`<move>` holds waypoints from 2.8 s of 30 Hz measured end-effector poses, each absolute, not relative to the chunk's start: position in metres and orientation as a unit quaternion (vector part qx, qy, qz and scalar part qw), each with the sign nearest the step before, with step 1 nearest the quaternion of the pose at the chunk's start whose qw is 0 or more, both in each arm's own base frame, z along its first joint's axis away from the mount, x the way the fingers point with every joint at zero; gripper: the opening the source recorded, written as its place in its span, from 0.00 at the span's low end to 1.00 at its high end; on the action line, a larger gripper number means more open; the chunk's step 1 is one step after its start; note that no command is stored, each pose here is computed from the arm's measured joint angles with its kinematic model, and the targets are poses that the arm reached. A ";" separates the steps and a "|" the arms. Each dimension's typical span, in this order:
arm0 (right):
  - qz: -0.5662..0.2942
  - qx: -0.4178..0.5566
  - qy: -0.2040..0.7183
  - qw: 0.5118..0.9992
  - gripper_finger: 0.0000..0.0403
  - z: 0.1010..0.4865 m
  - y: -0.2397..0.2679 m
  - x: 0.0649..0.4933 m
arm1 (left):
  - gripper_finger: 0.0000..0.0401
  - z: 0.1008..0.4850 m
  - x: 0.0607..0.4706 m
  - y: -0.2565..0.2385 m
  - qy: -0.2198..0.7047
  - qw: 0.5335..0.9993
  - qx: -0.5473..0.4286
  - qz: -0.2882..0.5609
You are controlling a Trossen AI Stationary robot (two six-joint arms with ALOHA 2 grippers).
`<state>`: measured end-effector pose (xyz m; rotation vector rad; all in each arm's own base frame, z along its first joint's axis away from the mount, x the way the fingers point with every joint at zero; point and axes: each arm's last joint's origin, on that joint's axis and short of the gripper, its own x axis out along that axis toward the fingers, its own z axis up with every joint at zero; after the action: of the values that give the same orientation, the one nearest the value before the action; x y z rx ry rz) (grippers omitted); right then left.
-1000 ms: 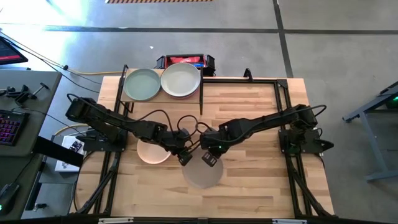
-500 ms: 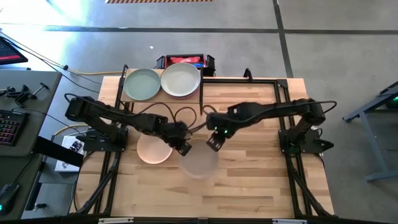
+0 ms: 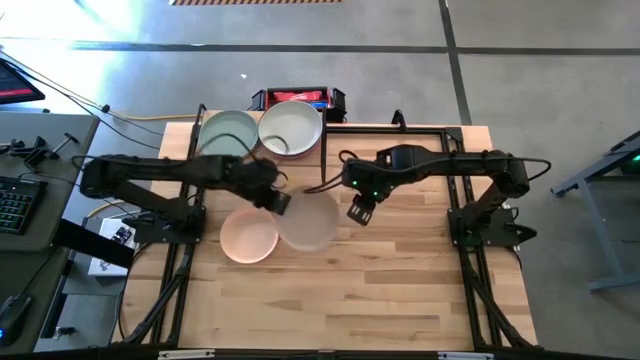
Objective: Place and stack plates onto a shelf
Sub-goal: Stack the light brown plate on top of the light blue plate on the shelf
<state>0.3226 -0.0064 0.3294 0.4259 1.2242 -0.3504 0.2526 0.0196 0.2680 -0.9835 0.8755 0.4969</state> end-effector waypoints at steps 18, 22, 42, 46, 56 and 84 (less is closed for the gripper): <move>-0.112 0.107 0.581 0.799 0.32 0.329 -0.031 0.322 | 0.04 0.335 0.149 0.065 0.192 0.746 -0.547 0.328; -0.105 0.094 0.583 0.800 0.32 0.329 -0.035 0.321 | 0.04 0.341 0.133 0.071 0.148 0.736 -0.554 0.360; -0.076 0.053 0.586 0.805 0.32 0.329 -0.037 0.321 | 0.04 0.332 0.071 0.078 0.026 0.544 -0.578 0.608; -0.077 0.054 0.586 0.805 0.32 0.329 -0.037 0.321 | 0.04 0.330 0.066 0.080 0.021 0.522 -0.574 0.631; -0.084 0.064 0.584 0.805 0.32 0.329 -0.037 0.321 | 0.04 0.328 0.061 0.089 0.009 0.493 -0.571 0.656; -0.106 0.096 0.578 0.803 0.32 0.329 -0.036 0.322 | 0.12 0.310 0.088 0.119 0.110 0.481 -0.578 0.650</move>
<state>0.3220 -0.0365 0.3289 0.2049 1.2388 -0.2277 0.0878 0.1190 0.3103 -1.4103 0.2691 1.5846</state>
